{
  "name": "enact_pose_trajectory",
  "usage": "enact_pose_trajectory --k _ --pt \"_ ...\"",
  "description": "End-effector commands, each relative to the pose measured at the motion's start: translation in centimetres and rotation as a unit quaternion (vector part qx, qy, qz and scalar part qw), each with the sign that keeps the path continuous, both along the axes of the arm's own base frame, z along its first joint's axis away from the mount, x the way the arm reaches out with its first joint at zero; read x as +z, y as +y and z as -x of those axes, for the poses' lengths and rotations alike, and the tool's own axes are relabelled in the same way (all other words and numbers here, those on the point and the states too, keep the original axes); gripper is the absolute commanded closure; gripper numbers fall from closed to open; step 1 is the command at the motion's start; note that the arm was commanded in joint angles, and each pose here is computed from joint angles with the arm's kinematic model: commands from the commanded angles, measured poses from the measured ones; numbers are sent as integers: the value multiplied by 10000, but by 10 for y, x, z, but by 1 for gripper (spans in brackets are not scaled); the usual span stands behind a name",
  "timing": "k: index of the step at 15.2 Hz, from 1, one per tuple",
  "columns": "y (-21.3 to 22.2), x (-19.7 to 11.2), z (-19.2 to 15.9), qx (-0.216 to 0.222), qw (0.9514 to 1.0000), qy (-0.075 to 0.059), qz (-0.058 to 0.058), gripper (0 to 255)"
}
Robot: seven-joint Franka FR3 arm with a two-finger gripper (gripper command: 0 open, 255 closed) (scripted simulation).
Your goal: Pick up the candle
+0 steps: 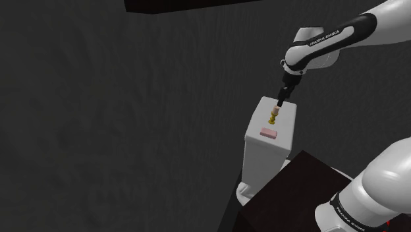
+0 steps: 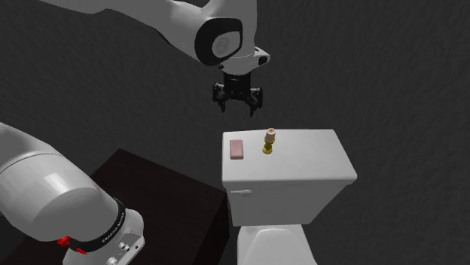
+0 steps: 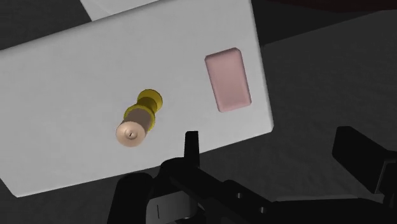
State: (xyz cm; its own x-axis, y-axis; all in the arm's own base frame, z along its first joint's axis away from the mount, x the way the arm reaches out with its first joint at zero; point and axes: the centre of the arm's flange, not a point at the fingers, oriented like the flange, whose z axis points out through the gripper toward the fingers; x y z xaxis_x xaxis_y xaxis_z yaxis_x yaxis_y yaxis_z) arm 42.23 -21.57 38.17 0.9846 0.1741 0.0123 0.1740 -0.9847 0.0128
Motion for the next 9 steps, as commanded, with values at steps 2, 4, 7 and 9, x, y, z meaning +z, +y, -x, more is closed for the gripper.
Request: enact_pose_trajectory --k 2,4,7,9 --pt "-29 -23 -14 8 10000 -8 -3 0" --pt "-48 -39 -23 10 10000 -12 -10 0" --pt "-76 -63 -37 13 10000 -17 -20 0" --pt "-95 -79 -46 15 10000 -21 -27 0"
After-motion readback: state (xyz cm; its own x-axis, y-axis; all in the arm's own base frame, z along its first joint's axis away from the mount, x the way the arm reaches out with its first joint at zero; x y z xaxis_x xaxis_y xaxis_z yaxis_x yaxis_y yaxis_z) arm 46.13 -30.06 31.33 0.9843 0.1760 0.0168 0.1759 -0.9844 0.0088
